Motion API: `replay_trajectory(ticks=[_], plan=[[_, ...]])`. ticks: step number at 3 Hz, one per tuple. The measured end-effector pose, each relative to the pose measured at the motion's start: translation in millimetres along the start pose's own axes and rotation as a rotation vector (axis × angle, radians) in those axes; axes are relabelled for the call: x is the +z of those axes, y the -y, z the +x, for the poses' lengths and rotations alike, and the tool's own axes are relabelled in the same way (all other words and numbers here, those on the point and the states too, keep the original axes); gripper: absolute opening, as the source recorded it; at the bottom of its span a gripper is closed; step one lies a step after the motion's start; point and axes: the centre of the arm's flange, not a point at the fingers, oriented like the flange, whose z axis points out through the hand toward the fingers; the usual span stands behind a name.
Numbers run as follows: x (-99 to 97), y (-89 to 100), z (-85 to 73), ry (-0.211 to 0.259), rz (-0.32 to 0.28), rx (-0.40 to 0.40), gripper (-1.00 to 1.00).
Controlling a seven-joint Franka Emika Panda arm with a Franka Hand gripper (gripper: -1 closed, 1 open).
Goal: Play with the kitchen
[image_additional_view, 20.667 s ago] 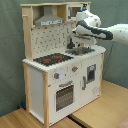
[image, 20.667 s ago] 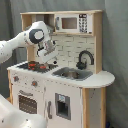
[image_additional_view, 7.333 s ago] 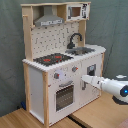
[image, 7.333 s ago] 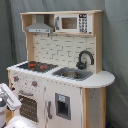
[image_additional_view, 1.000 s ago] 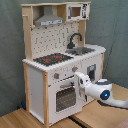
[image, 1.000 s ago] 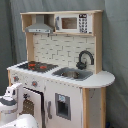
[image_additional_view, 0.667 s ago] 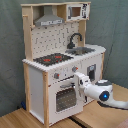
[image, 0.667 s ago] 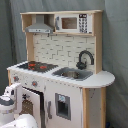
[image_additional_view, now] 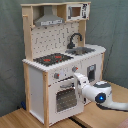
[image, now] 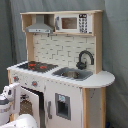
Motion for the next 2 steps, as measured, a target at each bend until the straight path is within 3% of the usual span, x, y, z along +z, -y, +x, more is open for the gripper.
replay_trajectory(ticks=[2], plan=[[-30.5,10.2,7.6,0.059,-0.049,0.004,-1.0]])
